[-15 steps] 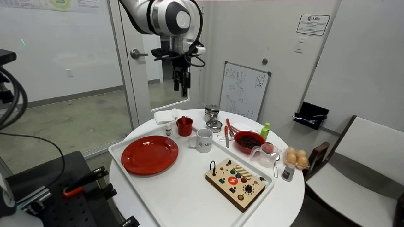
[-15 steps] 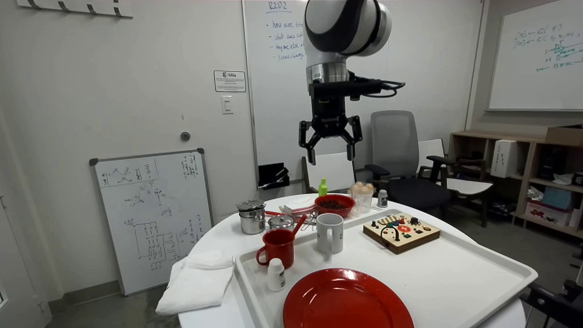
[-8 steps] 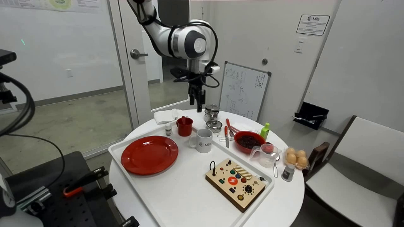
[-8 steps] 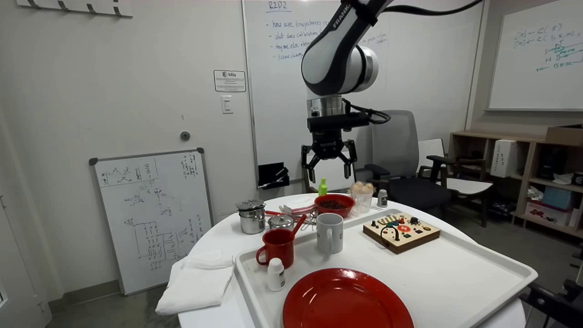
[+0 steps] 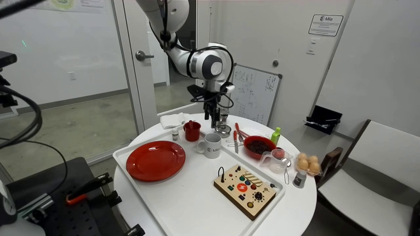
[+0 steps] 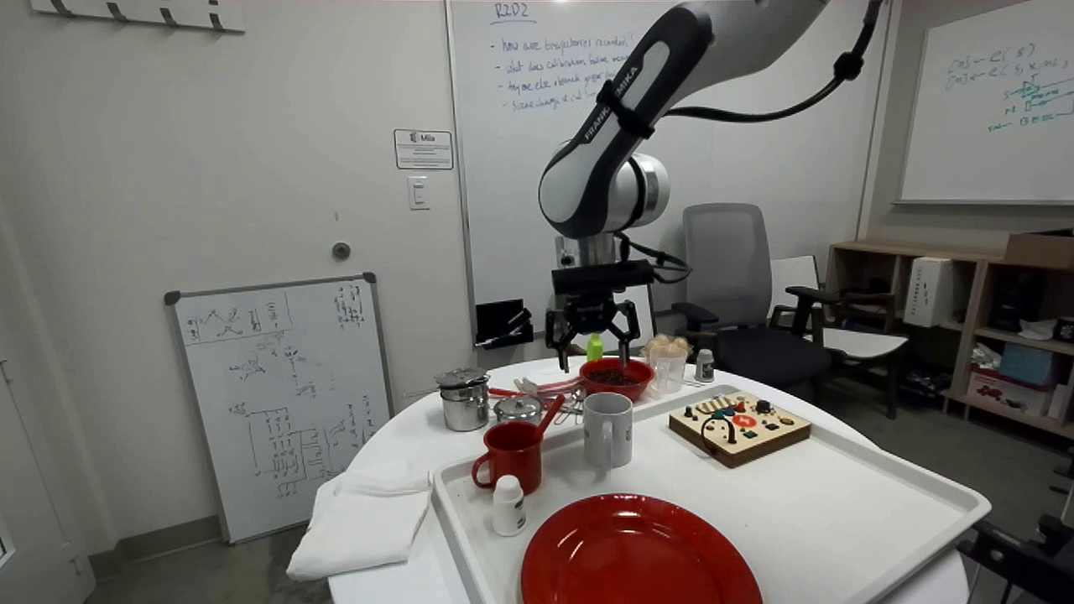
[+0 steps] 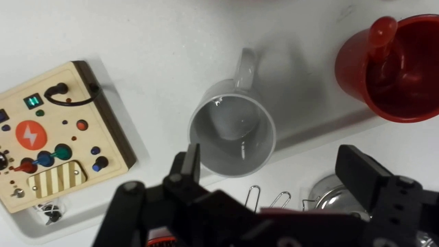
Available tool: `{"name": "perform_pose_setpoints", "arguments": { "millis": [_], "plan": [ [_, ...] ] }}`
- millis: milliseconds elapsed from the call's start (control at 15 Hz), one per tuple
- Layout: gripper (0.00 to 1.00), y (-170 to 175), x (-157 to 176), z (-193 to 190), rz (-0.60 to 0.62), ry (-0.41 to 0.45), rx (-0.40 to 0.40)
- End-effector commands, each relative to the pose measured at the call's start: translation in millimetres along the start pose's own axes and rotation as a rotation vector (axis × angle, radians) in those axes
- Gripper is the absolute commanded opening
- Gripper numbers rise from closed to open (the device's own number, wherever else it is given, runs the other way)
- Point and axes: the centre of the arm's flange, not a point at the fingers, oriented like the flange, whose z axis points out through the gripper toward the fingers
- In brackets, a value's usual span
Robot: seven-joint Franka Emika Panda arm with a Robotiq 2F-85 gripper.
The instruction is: Tip the white mug over
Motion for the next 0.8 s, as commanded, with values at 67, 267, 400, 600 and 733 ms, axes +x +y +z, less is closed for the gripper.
{"name": "perform_pose_setpoints", "arguments": {
  "millis": [67,267,400,600,733],
  "plan": [
    [1.00,-3.1,4.4,13.0,0.004,-0.023,-0.011],
    [1.00,-5.9,8.0,15.4,0.005,-0.030,-0.015],
    [1.00,-5.0,10.7,21.3,0.024,-0.006,-0.029],
    [1.00,-8.1,19.4,40.7,0.012,0.024,-0.050],
    [1.00,-10.5,21.7,51.7,0.008,0.019,-0.051]
  ]
}}
